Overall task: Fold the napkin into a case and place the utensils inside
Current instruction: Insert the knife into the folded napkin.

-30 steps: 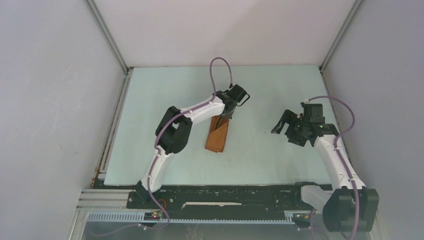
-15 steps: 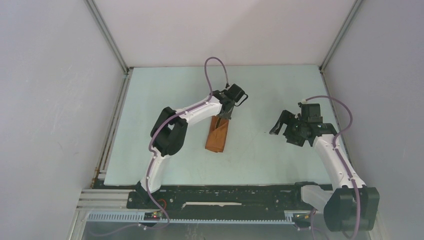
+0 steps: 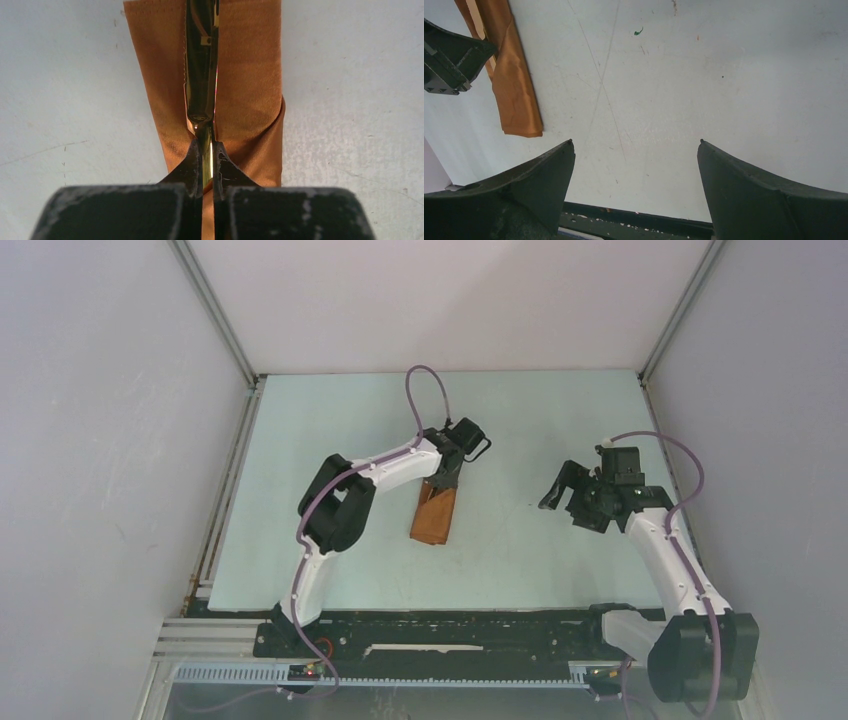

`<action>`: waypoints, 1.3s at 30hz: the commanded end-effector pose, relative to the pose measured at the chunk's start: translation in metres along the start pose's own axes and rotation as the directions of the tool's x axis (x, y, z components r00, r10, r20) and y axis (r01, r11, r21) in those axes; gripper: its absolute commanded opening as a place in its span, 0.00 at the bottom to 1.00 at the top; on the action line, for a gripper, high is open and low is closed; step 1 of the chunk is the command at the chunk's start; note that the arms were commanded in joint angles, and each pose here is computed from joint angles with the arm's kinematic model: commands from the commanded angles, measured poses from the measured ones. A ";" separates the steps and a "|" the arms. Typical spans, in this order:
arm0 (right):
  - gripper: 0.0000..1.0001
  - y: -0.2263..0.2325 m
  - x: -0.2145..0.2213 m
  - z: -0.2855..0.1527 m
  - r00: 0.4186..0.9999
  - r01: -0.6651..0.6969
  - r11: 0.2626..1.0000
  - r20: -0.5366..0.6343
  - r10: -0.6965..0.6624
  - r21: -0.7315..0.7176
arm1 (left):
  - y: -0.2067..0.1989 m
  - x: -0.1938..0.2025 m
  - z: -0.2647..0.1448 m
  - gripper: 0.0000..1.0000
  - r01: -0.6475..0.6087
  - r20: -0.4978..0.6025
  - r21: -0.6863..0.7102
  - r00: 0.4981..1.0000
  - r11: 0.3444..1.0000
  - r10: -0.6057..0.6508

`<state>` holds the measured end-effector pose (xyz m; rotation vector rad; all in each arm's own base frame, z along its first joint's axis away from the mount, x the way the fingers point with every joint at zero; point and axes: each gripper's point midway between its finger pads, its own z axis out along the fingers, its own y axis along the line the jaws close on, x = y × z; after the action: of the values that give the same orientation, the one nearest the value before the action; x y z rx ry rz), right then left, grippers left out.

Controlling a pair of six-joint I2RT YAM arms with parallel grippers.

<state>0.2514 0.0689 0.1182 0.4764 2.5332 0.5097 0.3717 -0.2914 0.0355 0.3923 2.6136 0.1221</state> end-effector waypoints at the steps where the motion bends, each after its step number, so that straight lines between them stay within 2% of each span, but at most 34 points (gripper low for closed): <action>1: 1.00 0.005 -0.002 0.004 0.999 0.044 0.999 0.005 -0.044 -0.013 | 0.005 -0.018 -0.034 0.00 0.074 0.072 0.033 0.994 0.997 -0.076; 4: 1.00 0.025 0.005 0.011 0.995 0.096 0.991 -0.024 -0.099 -0.089 | 0.005 -0.014 -0.035 0.00 0.078 0.068 0.035 0.994 0.996 -0.080; 9: 0.97 0.088 0.036 0.028 0.979 0.113 0.922 -0.119 -0.168 -0.371 | 0.002 -0.013 -0.037 0.00 0.090 0.067 0.060 0.993 0.994 -0.094; 12: 0.88 0.129 0.060 0.032 0.966 0.089 0.837 -0.157 -0.203 -0.540 | 0.001 -0.011 -0.037 0.00 0.098 0.063 0.067 0.993 0.993 -0.102; 14: 0.81 0.151 0.070 0.035 0.965 0.089 0.783 -0.141 -0.221 -0.615 | 0.001 -0.009 -0.037 0.00 0.104 0.061 0.074 0.992 0.992 -0.108; 18: 0.64 0.184 0.095 0.050 0.944 0.115 0.704 -0.143 -0.297 -0.701 | 0.001 -0.005 -0.035 0.00 0.106 0.059 0.077 0.992 0.991 -0.111; 19: 0.57 0.191 0.102 0.055 0.937 0.111 0.681 -0.152 -0.314 -0.723 | 0.001 -0.004 -0.034 0.00 0.109 0.055 0.078 0.992 0.991 -0.113; 21: 0.40 0.196 0.115 0.067 0.927 0.104 0.669 -0.171 -0.332 -0.736 | 0.002 -0.003 -0.034 0.00 0.110 0.055 0.082 0.992 0.991 -0.115; 26: 0.08 0.202 0.128 0.095 0.929 0.070 0.665 -0.194 -0.315 -0.743 | 0.004 0.000 -0.032 0.00 0.119 0.051 0.086 0.991 0.989 -0.124; 28: 0.01 0.205 0.130 0.100 0.931 0.049 0.656 -0.202 -0.303 -0.753 | 0.005 0.001 -0.033 0.00 0.119 0.054 0.086 0.991 0.989 -0.124; 34: 0.00 0.204 0.137 0.114 0.929 0.011 0.656 -0.235 -0.286 -0.755 | 0.007 0.003 -0.032 0.00 0.123 0.052 0.085 0.991 0.989 -0.127; 39: 0.00 0.198 0.152 0.130 0.923 -0.010 0.689 -0.271 -0.272 -0.725 | 0.006 0.005 -0.031 0.00 0.143 0.045 0.091 0.988 0.986 -0.148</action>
<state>0.2433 0.3269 0.0392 -0.1133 2.4241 1.5410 0.3480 -0.2812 0.0351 0.2990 2.6456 0.0184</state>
